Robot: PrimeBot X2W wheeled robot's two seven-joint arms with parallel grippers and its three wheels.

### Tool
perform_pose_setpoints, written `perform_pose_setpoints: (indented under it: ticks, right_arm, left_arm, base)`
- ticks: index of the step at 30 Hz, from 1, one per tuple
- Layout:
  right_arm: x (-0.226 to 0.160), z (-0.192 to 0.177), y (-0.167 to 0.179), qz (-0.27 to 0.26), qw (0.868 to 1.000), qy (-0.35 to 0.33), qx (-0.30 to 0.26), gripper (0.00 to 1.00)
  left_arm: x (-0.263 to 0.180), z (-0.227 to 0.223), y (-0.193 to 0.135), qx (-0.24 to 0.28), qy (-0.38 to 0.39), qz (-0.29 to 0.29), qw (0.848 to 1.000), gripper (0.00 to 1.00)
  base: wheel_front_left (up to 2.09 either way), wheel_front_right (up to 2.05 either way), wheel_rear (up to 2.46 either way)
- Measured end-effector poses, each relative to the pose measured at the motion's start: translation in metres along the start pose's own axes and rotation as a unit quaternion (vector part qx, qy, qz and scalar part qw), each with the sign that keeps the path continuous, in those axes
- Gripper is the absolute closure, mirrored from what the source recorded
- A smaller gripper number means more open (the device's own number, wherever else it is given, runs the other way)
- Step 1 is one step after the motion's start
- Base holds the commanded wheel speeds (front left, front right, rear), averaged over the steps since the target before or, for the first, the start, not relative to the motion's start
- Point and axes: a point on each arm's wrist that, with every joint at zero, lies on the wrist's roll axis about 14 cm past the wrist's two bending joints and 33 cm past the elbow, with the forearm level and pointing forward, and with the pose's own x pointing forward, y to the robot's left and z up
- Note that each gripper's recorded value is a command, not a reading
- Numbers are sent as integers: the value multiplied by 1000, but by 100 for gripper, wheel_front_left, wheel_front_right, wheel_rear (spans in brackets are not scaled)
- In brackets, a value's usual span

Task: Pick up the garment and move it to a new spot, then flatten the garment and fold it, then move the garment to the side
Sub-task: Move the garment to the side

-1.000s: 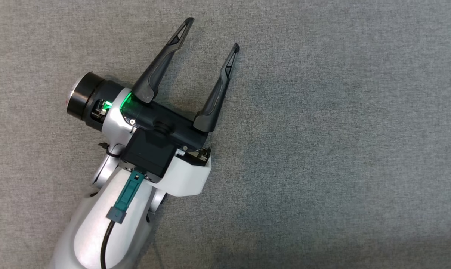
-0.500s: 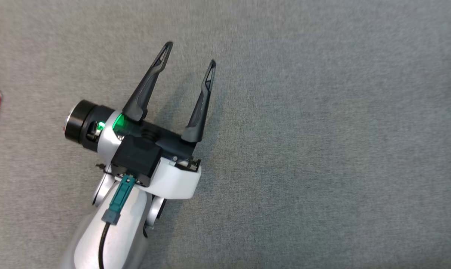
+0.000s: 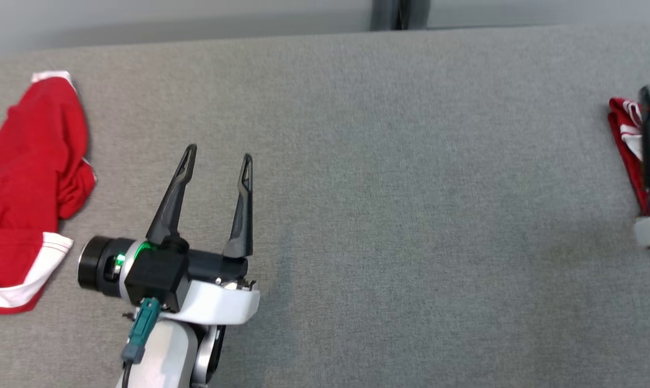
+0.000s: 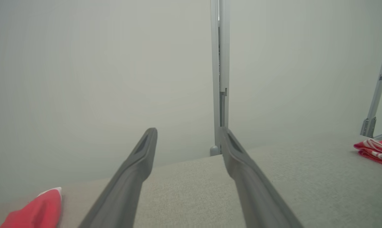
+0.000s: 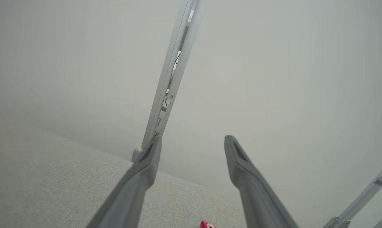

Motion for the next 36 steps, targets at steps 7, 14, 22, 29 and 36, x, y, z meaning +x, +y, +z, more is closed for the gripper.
perform_pose_setpoints:
  ticks: [7,14,22,29,36]
  right_arm:
    - [-24,18,49,20,997,-26,67,0]
    - [-48,18,84,40,994,-14,103,0]
    - [-60,20,109,46,990,-11,135,0]
    - [-62,23,122,54,987,-11,149,0]
    - [-60,27,116,47,988,-18,148,0]
  left_arm:
    - [-34,7,30,-10,11,61,998,0]
    - [-65,1,29,-9,35,62,997,0]
    - [-76,2,34,-12,39,81,996,0]
    - [-78,0,34,-14,43,84,995,0]
    - [-79,1,34,-15,42,84,995,0]
  base:
    - [0,0,0]
    - [0,0,0]
    - [0,0,0]
    - [0,0,0]
    - [0,0,0]
